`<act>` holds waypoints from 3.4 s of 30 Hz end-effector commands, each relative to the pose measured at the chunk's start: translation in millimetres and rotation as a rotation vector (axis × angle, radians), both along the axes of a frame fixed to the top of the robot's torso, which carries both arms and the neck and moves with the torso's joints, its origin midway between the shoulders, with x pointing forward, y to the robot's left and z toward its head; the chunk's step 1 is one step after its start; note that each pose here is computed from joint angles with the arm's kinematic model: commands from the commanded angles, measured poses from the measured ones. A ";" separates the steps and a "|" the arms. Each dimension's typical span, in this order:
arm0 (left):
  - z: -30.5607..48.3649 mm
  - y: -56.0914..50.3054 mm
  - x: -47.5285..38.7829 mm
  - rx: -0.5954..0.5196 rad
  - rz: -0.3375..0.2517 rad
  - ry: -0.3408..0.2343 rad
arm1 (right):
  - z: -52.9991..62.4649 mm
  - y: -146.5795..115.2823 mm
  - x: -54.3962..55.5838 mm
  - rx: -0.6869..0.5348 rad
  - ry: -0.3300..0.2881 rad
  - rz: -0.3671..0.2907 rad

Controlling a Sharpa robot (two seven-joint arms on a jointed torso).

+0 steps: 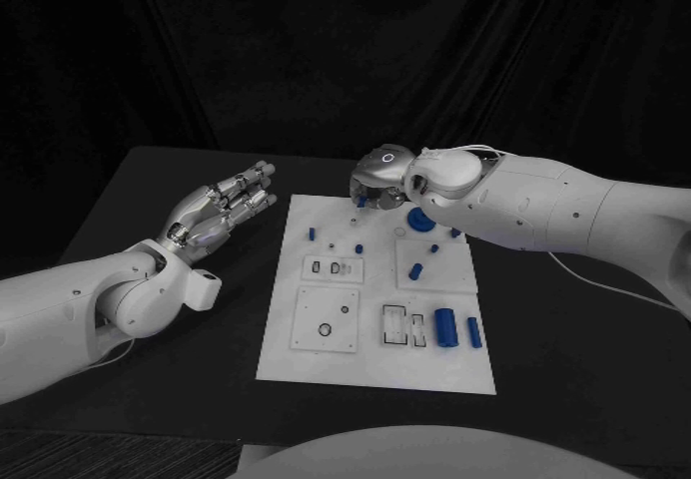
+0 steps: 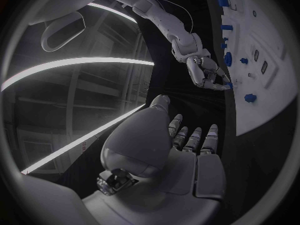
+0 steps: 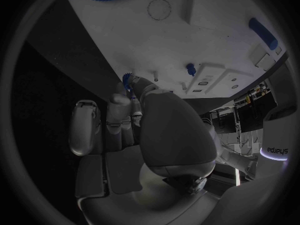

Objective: Assemble the parts on the task board

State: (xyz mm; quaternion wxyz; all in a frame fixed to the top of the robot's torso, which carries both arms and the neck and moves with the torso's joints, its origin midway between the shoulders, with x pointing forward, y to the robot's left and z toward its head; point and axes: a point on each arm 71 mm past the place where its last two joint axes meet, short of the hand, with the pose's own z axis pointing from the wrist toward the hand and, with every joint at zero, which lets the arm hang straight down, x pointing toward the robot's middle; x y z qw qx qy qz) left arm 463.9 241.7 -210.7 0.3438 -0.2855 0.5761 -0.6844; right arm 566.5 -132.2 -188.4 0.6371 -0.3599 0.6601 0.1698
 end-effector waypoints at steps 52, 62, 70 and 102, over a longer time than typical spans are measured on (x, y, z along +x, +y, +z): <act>5.8 -3.9 -0.1 -0.078 -0.034 -0.074 | -15.7 -4.4 -1.0 -0.054 0.055 -0.100; 5.3 -2.6 -0.1 -0.078 -0.034 -0.072 | -3.1 -28.7 -2.8 0.073 -0.077 -0.124; 4.4 -1.9 -0.2 -0.078 -0.034 -0.070 | 8.9 -62.8 -17.6 0.159 -0.103 -0.120; -0.3 -3.4 -1.4 -0.081 -0.041 -0.060 | -22.5 -128.2 -35.2 0.154 0.148 -0.327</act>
